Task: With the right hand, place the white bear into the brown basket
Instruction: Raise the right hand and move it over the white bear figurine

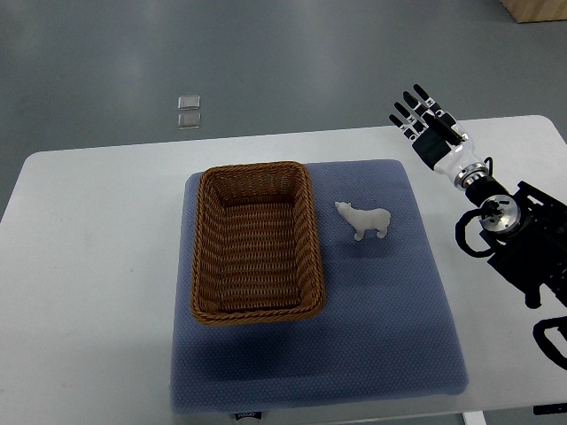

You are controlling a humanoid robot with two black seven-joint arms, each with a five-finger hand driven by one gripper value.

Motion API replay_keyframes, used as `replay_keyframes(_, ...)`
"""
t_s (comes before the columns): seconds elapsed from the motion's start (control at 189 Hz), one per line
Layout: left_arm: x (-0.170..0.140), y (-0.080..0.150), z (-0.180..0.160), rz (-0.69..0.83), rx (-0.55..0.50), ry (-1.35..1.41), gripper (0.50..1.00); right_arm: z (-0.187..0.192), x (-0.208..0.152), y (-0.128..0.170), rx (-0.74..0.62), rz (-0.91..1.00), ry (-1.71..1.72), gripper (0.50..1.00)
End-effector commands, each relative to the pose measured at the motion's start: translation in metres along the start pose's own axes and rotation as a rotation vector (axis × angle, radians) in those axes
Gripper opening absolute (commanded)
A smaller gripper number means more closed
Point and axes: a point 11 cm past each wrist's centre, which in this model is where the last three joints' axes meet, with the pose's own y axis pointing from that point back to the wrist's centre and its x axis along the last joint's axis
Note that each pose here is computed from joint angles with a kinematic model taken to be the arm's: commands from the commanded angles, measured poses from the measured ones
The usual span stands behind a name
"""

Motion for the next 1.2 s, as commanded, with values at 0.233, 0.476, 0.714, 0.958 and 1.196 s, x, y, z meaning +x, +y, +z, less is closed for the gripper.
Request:
replay_keyframes(0.233,0.000,-0.001,-0.004,0.000,-0.001,0.002,1.000,-0.001,-0.004,-0.003,-0.002,-0.010,0.009,0.928)
replay_keyframes(0.476,-0.001,-0.001,-0.004,-0.006,-0.001,0.000,1.000,-0.015,-0.033,-0.020,-0.125,-0.108,0.291,0.919)
replay_keyframes(0.714,-0.002,-0.001,-0.005,-0.012,0.003,-0.003,1.000,-0.030,-0.064,-0.036,-0.394,-0.249,0.909,0.921)
replay_keyframes(0.958,-0.005,0.000,-0.005,-0.023,0.005,-0.003,1.000,-0.043,-0.112,-0.049,-0.580,-0.411,1.412,0.924)
replay_keyframes(1.196,-0.006,0.000,-0.005,-0.026,0.005,-0.003,1.000,-0.040,-0.168,-0.035,-0.690,-0.650,1.677,0.926)
